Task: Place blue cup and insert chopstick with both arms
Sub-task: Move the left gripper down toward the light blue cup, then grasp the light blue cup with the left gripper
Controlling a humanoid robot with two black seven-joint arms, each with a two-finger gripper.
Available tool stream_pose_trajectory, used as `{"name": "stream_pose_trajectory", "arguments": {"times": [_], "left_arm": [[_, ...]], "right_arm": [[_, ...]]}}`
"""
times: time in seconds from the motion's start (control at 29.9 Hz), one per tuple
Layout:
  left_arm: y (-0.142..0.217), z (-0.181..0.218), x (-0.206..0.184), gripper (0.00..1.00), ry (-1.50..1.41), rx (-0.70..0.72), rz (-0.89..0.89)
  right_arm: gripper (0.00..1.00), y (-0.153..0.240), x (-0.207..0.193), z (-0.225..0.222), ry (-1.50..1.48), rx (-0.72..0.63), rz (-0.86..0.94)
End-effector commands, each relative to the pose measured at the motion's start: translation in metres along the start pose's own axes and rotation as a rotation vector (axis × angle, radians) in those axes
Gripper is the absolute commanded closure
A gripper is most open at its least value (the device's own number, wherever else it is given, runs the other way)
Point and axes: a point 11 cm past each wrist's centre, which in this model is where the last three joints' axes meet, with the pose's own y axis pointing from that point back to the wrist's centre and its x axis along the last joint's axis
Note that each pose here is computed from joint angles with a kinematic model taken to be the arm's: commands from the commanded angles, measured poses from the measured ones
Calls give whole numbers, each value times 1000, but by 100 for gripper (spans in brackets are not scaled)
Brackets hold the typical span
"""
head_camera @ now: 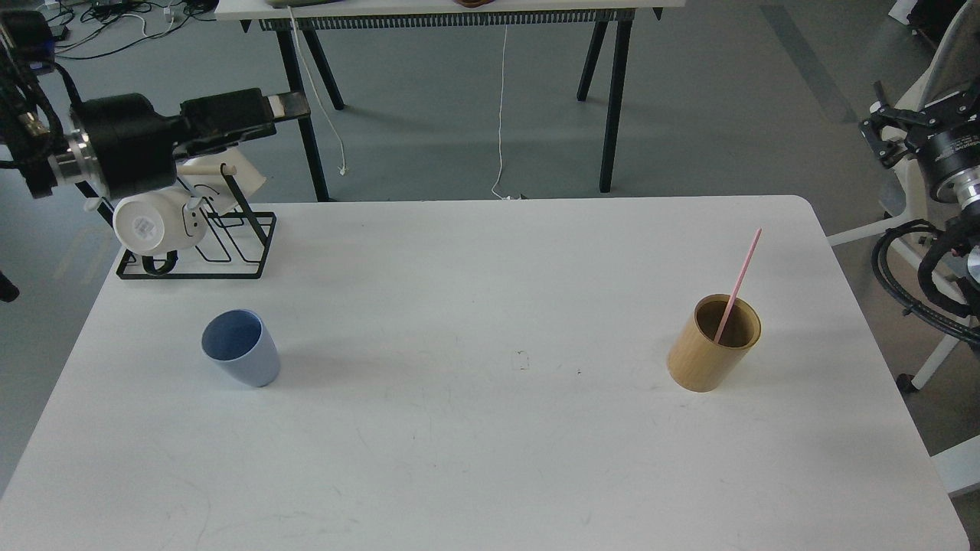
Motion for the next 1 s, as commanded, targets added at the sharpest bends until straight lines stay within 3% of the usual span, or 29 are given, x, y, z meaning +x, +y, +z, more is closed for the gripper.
{"name": "stream_pose_trajectory", "arguments": {"times": [0.0,0.3,0.6,0.97], "left_arm": [[7,-20,-24,5,-167,128,-116],[10,-73,-78,13,-586,322,-341],[6,-105,-97,28,-538,387,-393],[-5,-115,-130,45,-507,366,-422]], "right_arm": [[1,5,7,3,1,-6,15],[1,9,12,-3,-5,9,28],[1,12,18,-8,7,12,39],[1,12,18,-10,4,17,40]]}}
